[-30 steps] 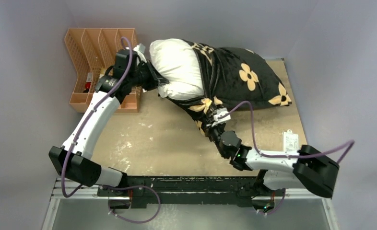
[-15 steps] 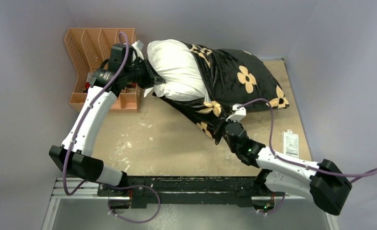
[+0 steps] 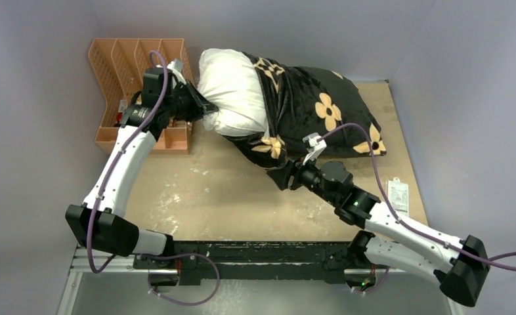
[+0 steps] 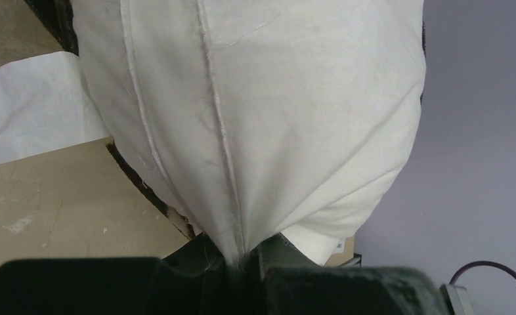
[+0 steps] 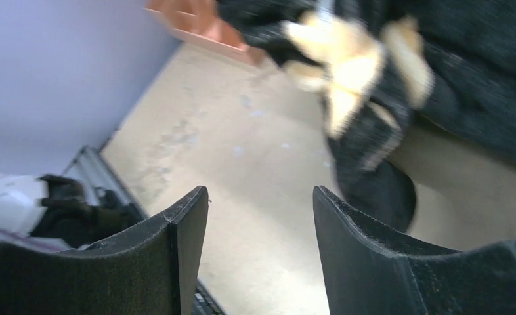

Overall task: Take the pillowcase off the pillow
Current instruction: Remove the pillow from the pillowcase.

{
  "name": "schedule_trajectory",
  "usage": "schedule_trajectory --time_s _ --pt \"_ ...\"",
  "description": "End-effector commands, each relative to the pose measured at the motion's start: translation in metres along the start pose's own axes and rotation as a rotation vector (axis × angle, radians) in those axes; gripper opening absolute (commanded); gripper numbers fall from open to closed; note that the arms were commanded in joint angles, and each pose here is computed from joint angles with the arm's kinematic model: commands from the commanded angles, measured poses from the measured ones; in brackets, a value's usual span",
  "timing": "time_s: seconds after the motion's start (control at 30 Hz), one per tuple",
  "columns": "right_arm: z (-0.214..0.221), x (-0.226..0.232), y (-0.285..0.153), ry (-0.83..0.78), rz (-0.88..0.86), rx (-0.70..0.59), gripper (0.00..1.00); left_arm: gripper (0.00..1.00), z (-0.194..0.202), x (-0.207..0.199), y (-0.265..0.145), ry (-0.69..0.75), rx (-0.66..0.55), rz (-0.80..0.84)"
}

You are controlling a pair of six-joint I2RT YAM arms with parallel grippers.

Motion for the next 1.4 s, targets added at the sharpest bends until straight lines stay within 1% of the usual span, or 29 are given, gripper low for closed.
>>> schedule_trajectory --time_s 0.0,0.13,0.2,0.3,0.4,0.53,0.67,0.7,0.8,0.83,0.9,1.0,1.1,1.2,1.23,1.27,1.33,1.37 --pt "-0.019 0.061 -0.011 0.031 -0.199 -0.040 0.63 0.00 -0.052 -0.054 -0.035 0.088 -0.295 0.162" --pt "-0.014 0.090 0.014 0.036 -0.227 -0.102 0.65 0.00 -0.037 -0.076 -0.024 0.116 -0.260 0.195" --pt "-0.015 0.098 0.031 0.077 -0.223 -0.162 0.66 0.00 -0.025 -0.094 -0.021 0.135 -0.234 0.229" --pt "-0.022 0.105 0.049 0.120 -0.259 -0.316 0.67 0.00 -0.017 -0.109 -0.021 0.120 -0.219 0.278" --pt "-0.035 0.105 0.061 0.158 -0.240 -0.504 0.68 0.00 -0.006 -0.126 -0.024 0.112 -0.205 0.331" --pt "-0.049 0.095 0.068 0.217 -0.212 -0.721 0.69 0.00 0.009 -0.138 -0.026 0.113 -0.187 0.340" --pt "-0.056 0.081 0.072 0.280 -0.115 -0.884 0.70 0.00 0.016 -0.141 -0.030 0.103 -0.184 0.350" --pt "-0.055 0.073 0.076 0.297 -0.055 -0.908 0.69 0.00 0.017 -0.143 -0.031 0.100 -0.185 0.354" --pt "-0.059 0.064 0.084 0.276 0.067 -0.947 0.68 0.00 0.016 -0.147 -0.035 0.099 -0.194 0.365" --pt "-0.060 0.064 0.086 0.279 0.076 -0.954 0.65 0.00 0.016 -0.147 -0.037 0.097 -0.195 0.366" --pt "-0.067 0.067 0.087 0.285 0.070 -0.972 0.63 0.00 0.017 -0.148 -0.036 0.098 -0.191 0.368" --pt "-0.073 0.072 0.083 0.304 0.044 -0.978 0.67 0.00 0.017 -0.149 -0.036 0.096 -0.191 0.371" --pt "-0.077 0.072 0.082 0.383 0.047 -0.998 0.68 0.00 0.013 -0.153 -0.035 0.088 -0.203 0.379" --pt "-0.085 0.074 0.087 0.407 0.106 -1.036 0.69 0.00 0.013 -0.156 -0.031 0.077 -0.201 0.387" --pt "-0.086 0.072 0.088 0.435 0.133 -1.049 0.68 0.00 0.014 -0.157 -0.032 0.073 -0.204 0.391" --pt "-0.089 0.067 0.089 0.464 0.173 -1.072 0.63 0.00 0.014 -0.157 -0.033 0.070 -0.208 0.394" --pt "-0.095 0.059 0.088 0.462 0.246 -1.097 0.51 0.00 0.014 -0.156 -0.036 0.064 -0.215 0.394" --pt "-0.098 0.053 0.088 0.464 0.287 -1.109 0.41 0.00 0.014 -0.156 -0.037 0.067 -0.217 0.393"
Point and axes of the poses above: each gripper's point midway between its finger pads, its own y axis out along the fingers, its own x axis along the line the jaws close on, z = x × y, the point moved 4 cm from there along -y, back along the fingers, and after that the axes turned 14 degrees about y, right-handed, at the moved point
